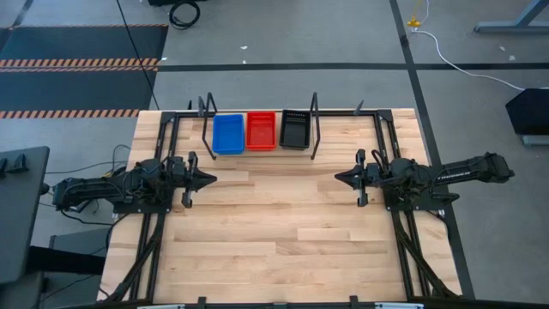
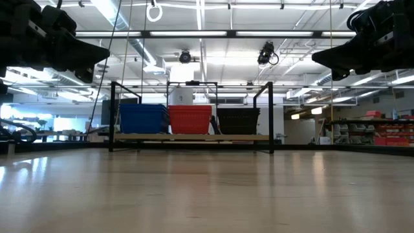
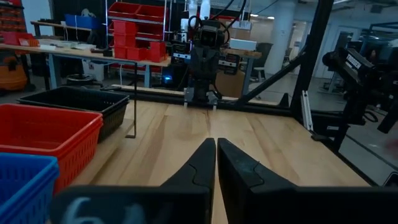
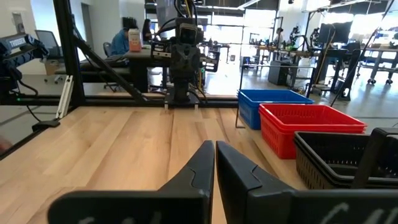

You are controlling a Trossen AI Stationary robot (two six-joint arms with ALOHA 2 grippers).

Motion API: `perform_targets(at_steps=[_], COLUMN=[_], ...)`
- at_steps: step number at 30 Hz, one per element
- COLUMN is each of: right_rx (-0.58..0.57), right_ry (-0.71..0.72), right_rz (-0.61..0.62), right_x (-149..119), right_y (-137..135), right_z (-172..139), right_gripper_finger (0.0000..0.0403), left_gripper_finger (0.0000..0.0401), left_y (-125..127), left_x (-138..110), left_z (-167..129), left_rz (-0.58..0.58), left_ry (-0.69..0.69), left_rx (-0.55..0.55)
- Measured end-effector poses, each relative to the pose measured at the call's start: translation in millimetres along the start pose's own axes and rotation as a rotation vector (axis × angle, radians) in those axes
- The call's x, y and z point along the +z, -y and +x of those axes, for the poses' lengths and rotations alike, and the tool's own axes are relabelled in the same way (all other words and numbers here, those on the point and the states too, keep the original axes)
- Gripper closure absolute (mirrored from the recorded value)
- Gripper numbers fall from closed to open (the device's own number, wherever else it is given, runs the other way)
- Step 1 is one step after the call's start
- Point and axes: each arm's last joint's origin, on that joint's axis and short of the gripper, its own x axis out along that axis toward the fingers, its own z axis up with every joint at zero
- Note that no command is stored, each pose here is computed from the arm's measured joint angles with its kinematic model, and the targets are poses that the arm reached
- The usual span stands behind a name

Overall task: Stack baskets on shelf by color
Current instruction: Return to Home Position

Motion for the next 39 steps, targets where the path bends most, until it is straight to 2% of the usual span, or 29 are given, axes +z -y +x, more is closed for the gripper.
perform_targets(at_steps=[13,24,39], right_rx=[0.000,0.000,0.000], right_ry=[0.000,0.000,0.000], right_rz=[0.000,0.000,0.000], right_x=[0.0,0.0,0.0], right_y=[0.0,0.0,0.0], right_z=[0.0,0.0,0.0], right_gripper_finger=[0.0379,0.0379,0.0379], left_gripper_finger=[0.0367,0.0378,0.0372], left_y=[0.0,0.0,0.0], left_x=[-0.1,0.0,-0.1], left_z=[0.0,0.0,0.0], left_rz=[0.001,0.000,0.000], left_ry=[0.000,0.000,0.000], left_rx=[0.000,0.000,-0.001])
